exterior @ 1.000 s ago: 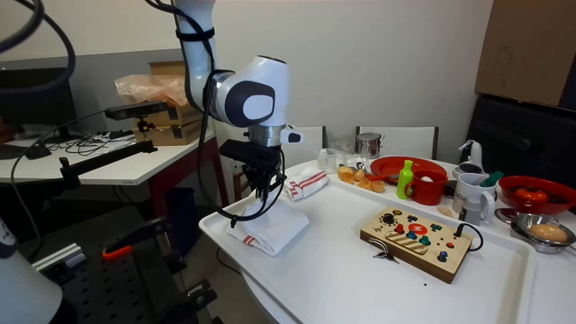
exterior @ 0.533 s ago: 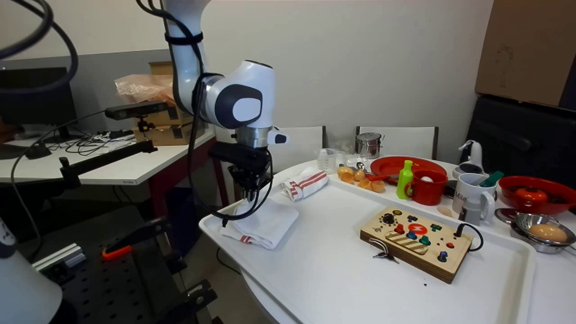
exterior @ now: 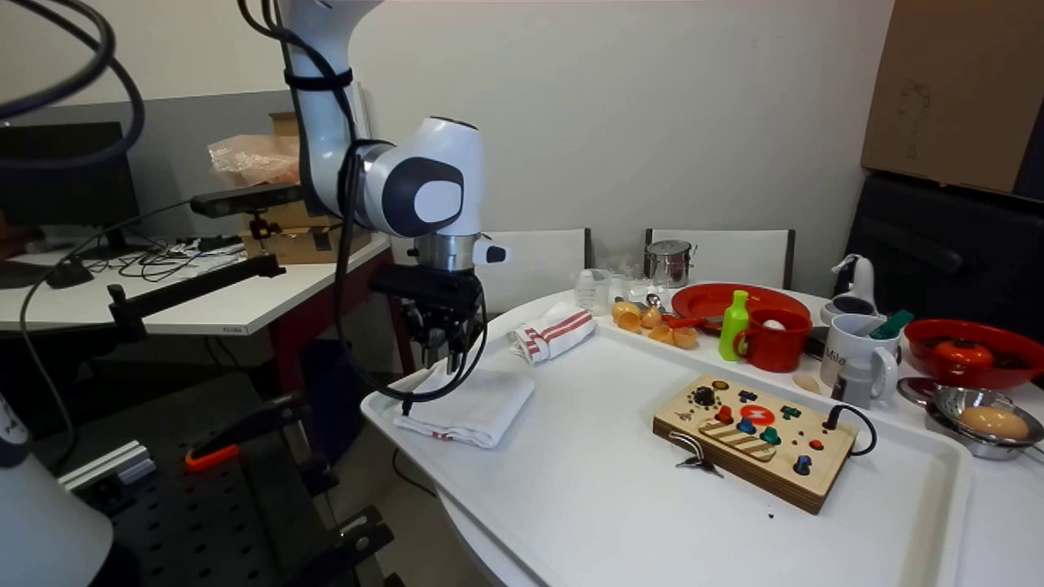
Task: Press the orange button on the right side of the wooden board then fold the white and red tea towel
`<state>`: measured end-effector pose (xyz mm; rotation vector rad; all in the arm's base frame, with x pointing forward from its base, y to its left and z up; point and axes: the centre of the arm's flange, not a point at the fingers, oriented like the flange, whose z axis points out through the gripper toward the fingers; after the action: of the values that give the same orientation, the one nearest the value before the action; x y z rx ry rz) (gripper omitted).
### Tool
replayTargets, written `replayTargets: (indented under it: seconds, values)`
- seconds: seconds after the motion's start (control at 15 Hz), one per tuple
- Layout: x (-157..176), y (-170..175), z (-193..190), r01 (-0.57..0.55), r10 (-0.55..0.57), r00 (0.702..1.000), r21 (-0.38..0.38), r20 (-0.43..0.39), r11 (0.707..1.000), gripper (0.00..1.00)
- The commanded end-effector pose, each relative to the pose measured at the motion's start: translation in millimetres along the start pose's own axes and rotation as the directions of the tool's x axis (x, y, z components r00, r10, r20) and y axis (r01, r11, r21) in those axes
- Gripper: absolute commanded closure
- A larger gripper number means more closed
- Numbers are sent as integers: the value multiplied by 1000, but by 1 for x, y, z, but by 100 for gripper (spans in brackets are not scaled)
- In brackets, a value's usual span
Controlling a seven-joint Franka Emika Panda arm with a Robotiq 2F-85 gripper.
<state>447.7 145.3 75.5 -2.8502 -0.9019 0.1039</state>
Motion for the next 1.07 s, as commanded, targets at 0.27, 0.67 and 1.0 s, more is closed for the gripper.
replayTargets:
  seconds: [0.27,0.67,1.0]
  values:
    - [-9,13,1,-4,5,1000,-21,11,1000,3]
    - [-24,47,-12,-181,181,983,-10,-1,983,0]
    - [-28,70,-11,-282,282,959,14,-24,959,0]
